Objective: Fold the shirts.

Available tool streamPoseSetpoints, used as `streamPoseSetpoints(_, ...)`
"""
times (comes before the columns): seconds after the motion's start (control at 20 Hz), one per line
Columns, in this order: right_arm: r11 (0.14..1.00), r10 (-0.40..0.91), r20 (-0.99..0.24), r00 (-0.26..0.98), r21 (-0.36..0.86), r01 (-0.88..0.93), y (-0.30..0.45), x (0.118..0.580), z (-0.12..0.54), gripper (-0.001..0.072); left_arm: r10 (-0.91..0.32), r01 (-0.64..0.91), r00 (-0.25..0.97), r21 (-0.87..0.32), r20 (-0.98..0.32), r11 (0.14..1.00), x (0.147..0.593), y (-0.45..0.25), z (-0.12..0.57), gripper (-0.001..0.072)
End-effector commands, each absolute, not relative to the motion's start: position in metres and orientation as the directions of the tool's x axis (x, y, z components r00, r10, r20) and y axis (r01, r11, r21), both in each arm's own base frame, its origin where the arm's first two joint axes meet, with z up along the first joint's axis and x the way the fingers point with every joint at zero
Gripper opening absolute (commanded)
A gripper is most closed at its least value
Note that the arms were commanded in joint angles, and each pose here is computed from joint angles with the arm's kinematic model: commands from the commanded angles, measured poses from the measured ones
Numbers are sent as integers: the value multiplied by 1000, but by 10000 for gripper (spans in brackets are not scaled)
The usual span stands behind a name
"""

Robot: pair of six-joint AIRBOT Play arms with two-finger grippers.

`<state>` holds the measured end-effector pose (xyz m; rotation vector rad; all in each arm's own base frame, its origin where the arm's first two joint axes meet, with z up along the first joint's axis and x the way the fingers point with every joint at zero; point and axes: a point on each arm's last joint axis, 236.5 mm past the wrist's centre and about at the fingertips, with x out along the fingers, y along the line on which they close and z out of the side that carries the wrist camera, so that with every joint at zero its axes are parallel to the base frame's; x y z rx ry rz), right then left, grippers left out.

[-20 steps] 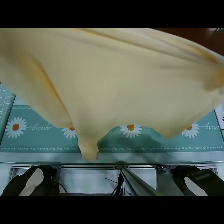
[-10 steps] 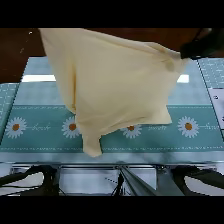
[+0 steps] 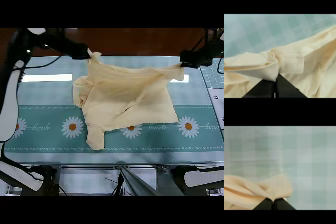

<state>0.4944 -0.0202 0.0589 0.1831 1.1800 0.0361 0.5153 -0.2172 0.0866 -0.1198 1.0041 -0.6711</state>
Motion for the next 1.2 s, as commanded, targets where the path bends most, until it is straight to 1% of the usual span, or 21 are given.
streamPoseSetpoints(0.0,972,199,-942,270,225,68,-15,486,21,29,-558,450,272,-409,-784,794,508,-230,47,22)
streamPoseSetpoints(0.05,966,224,-939,260,250,70,-10,487,16,39,-554,449,251,-412,-794,793,504,-227,45,24)
streamPoseSetpoints(0.1,963,235,-936,263,260,66,-7,488,16,136,-550,444,233,-415,-802,794,500,-221,46,65)
streamPoseSetpoints(0.15,968,233,-935,266,250,34,-9,488,19,265,-545,432,220,-420,-809,798,497,-210,50,217)
streamPoseSetpoints(0.2,972,228,-936,267,234,-10,-12,484,25,351,-525,386,212,-423,-824,820,495,-191,54,388)
streamPoseSetpoints(0.25,978,208,-943,261,204,-43,-19,476,33,388,-493,328,202,-416,-847,848,491,-168,57,532)
streamPoseSetpoints(0.3,985,172,-952,254,165,-49,-32,467,41,389,-455,264,178,-403,-873,876,482,-140,59,582)
streamPoseSetpoints(0.35,989,140,-952,272,145,-1,-50,462,51,390,-424,215,145,-389,-894,896,472,-115,61,583)
streamPoseSetpoints(0.45,989,105,-961,257,129,77,-87,443,59,467,-406,141,54,-396,-912,907,445,-82,62,583)
streamPoseSetpoints(0.5,980,123,-963,242,156,123,-100,431,56,468,-410,116,14,-406,-912,907,431,-76,58,584)
streamPoseSetpoints(0.6,942,222,-953,207,264,205,-111,403,38,512,-417,78,-53,-420,-907,904,403,-75,40,590)
streamPoseSetpoints(0.7,891,341,-921,191,381,247,-105,375,17,543,-463,50,-113,-470,-879,881,366,-91,10,598)
streamPoseSetpoints(0.75,863,382,-902,202,427,269,-102,367,7,543,-500,36,-125,-508,-857,861,349,-102,-3,599)
streamPoseSetpoints(0.85,838,426,-883,196,467,282,-94,352,-11,543,-596,-10,-128,-600,-793,800,318,-127,-25,604)
streamPoseSetpoints(0.9,835,440,-881,175,473,282,-89,345,-19,543,-631,-37,-124,-632,-766,774,306,-136,-34,674)
streamPoseSetpoints(0.95,828,453,-876,167,482,286,-85,342,-25,543,-667,-77,-121,-663,-735,745,298,-146,-43,717)
streamPoseSetpoints(1.05,812,478,-861,176,509,286,-78,343,-28,543,-715,-116,-133,-706,-686,699,286,-164,-58,717)
streamPoseSetpoints(1.15,806,486,-853,188,521,280,-76,345,-27,542,-707,-121,-167,-697,-687,707,275,-176,-73,717)
